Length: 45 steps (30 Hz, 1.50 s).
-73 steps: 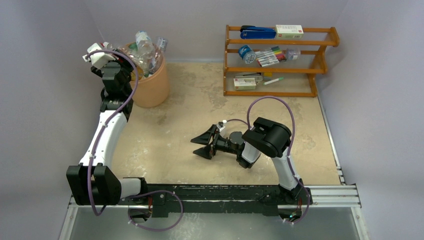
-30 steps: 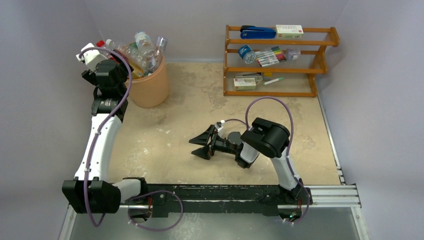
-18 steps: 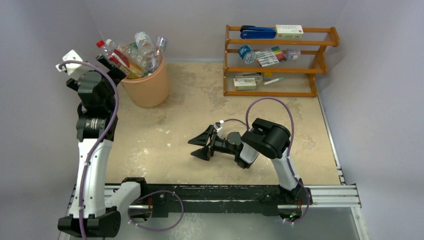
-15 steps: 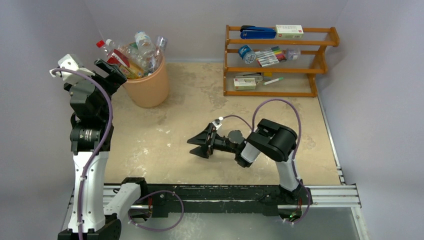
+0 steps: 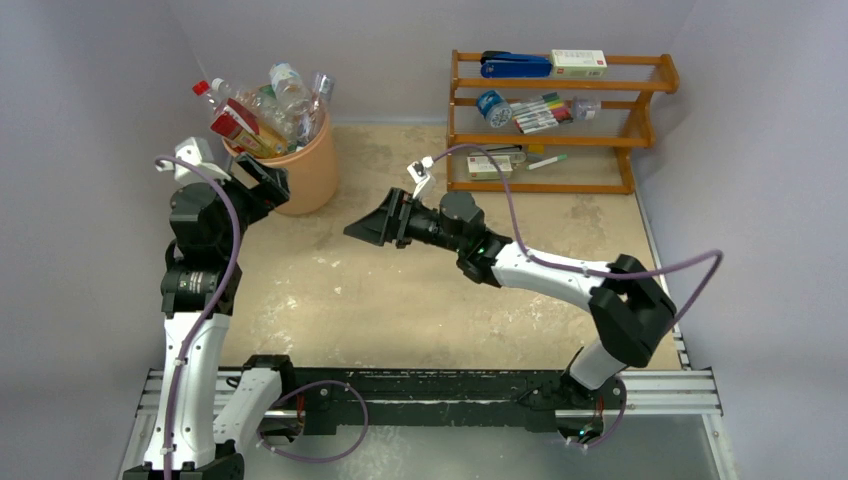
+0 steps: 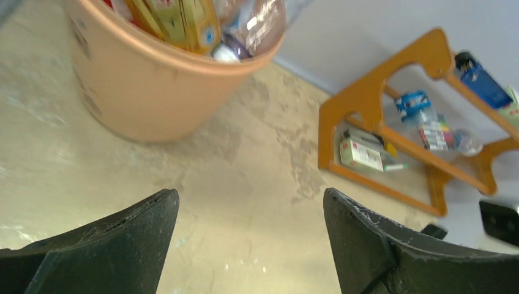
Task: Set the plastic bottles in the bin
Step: Reset both arms
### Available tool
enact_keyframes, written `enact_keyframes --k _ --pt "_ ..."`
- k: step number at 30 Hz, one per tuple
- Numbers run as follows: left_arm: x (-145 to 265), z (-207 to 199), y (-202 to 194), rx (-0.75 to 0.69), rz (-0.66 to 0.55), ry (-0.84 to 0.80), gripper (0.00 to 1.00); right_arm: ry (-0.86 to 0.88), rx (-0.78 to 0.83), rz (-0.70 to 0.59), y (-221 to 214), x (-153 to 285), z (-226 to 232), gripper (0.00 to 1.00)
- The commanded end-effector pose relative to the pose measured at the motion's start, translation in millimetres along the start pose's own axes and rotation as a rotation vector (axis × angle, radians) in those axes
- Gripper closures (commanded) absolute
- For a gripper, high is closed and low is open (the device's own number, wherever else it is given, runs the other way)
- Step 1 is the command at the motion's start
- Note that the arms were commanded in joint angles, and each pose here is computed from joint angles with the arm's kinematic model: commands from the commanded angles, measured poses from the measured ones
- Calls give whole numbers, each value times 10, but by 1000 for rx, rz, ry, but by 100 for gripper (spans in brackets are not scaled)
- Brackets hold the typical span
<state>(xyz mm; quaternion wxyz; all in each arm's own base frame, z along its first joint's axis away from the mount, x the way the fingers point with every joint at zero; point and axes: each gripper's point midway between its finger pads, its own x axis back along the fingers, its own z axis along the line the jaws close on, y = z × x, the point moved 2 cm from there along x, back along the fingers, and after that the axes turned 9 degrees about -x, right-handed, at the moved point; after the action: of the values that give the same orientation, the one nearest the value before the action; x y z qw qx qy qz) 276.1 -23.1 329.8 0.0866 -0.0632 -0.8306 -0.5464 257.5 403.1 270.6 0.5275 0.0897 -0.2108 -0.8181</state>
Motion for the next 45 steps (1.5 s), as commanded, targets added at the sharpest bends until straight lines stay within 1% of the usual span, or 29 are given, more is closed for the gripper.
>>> enact_keyframes --k 1,6,7,11,13,16,18,21,24,26,29,33,38,40,42,43,45 --pt "49 -248 -78 82 -18 -170 12 -319 128 -28 269 307 -623 0" --pt "-31 -286 -358 142 22 -226 12 -392 107 -159 800 880 -925 0" --pt "-56 -287 -424 150 29 -229 12 -428 106 -176 835 1016 -1038 0" --pt "-200 -356 -774 166 76 -238 12 -526 121 -263 1068 1460 -1242 0" --pt "-285 -447 -1011 156 112 -237 11 -578 134 -308 1169 1656 -1330 0" --pt "-398 -618 -1399 104 165 -213 11 -676 139 -380 1287 1942 -1478 0" --pt "-493 -663 -1579 86 175 -195 11 -732 138 -432 1347 2136 -1568 0" --pt "-640 -564 -1809 77 183 -149 11 -768 143 -503 1427 2388 -1652 0" --pt "-753 -373 -1970 17 186 -65 11 -870 138 -560 1486 2654 -1842 0" --pt "-827 -235 -2011 -17 180 -8 11 -949 144 -610 1532 2845 -1956 0" --pt "-923 44 -1965 -16 147 65 11 -1015 206 -715 1612 3090 -2009 0" --pt "-950 582 -1756 -24 86 215 11 -1036 319 -835 1673 3297 -1958 0" --pt "-877 1001 -1582 -112 -11 418 10 -1077 385 -936 1710 3457 -2024 0" --pt "-878 1100 -1578 -151 -28 458 10 -1097 400 -957 1704 3499 -2094 0" --pt "-904 1157 -1572 -201 -44 464 7 -1108 414 -977 1706 3525 -2146 0" --pt "-918 1209 -1569 -201 -43 485 7 -1107 430 -991 1727 3533 -2149 0" --pt "-994 1221 -1542 -202 -41 463 6 -1121 458 -1009 1773 3562 -2147 0"
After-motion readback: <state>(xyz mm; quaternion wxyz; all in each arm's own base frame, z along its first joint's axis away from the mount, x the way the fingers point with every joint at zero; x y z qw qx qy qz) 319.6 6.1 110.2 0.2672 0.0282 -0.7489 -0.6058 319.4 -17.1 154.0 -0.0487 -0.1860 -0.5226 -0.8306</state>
